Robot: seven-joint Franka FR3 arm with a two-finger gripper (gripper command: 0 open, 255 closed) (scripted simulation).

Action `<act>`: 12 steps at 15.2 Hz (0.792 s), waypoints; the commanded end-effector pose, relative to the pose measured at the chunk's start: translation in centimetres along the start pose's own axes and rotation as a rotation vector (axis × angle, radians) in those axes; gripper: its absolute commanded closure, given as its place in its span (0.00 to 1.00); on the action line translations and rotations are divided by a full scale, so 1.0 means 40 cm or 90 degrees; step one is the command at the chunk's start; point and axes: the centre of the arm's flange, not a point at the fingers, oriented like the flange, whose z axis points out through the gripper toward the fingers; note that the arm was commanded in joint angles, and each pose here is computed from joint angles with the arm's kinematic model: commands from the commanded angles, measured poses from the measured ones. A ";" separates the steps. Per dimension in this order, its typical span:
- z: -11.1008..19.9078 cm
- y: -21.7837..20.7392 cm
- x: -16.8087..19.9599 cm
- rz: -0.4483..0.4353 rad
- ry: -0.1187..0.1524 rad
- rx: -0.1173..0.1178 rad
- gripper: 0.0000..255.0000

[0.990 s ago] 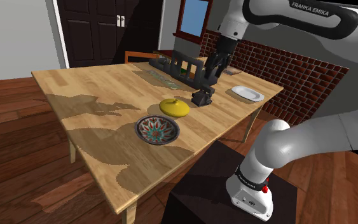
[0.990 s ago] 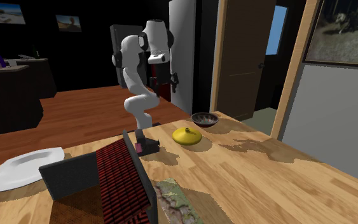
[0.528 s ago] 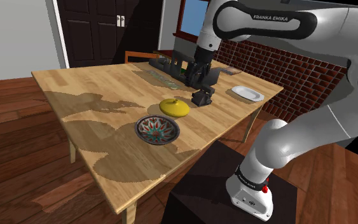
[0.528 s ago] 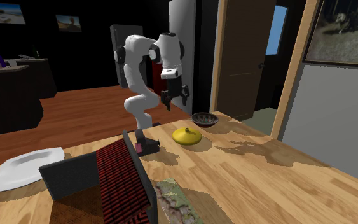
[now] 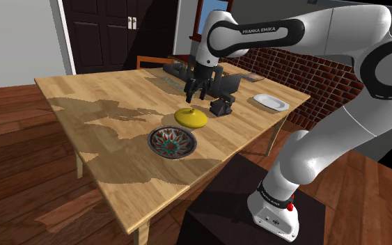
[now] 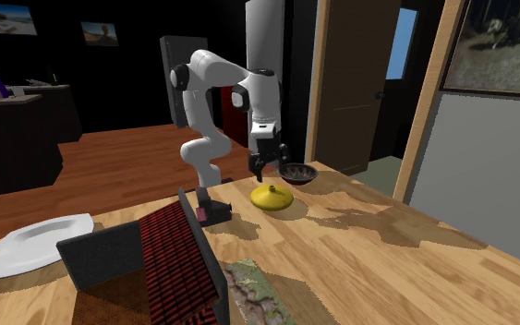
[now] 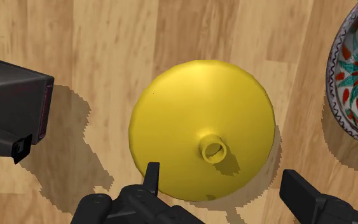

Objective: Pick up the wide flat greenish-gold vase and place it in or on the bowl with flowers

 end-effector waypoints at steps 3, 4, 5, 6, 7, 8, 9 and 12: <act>0.054 -0.004 0.006 0.000 0.000 0.000 0.00; 0.067 -0.004 0.006 0.000 0.000 0.000 0.00; 0.081 -0.004 0.006 0.000 0.000 0.000 0.00; 0.088 -0.004 0.006 0.000 0.000 0.000 0.00; 0.088 -0.004 0.006 0.000 0.000 0.000 0.00; 0.088 -0.004 0.006 0.000 0.000 0.000 0.00; 0.088 -0.004 0.006 0.000 0.000 0.000 0.00; 0.088 -0.004 0.006 0.000 0.000 0.000 0.00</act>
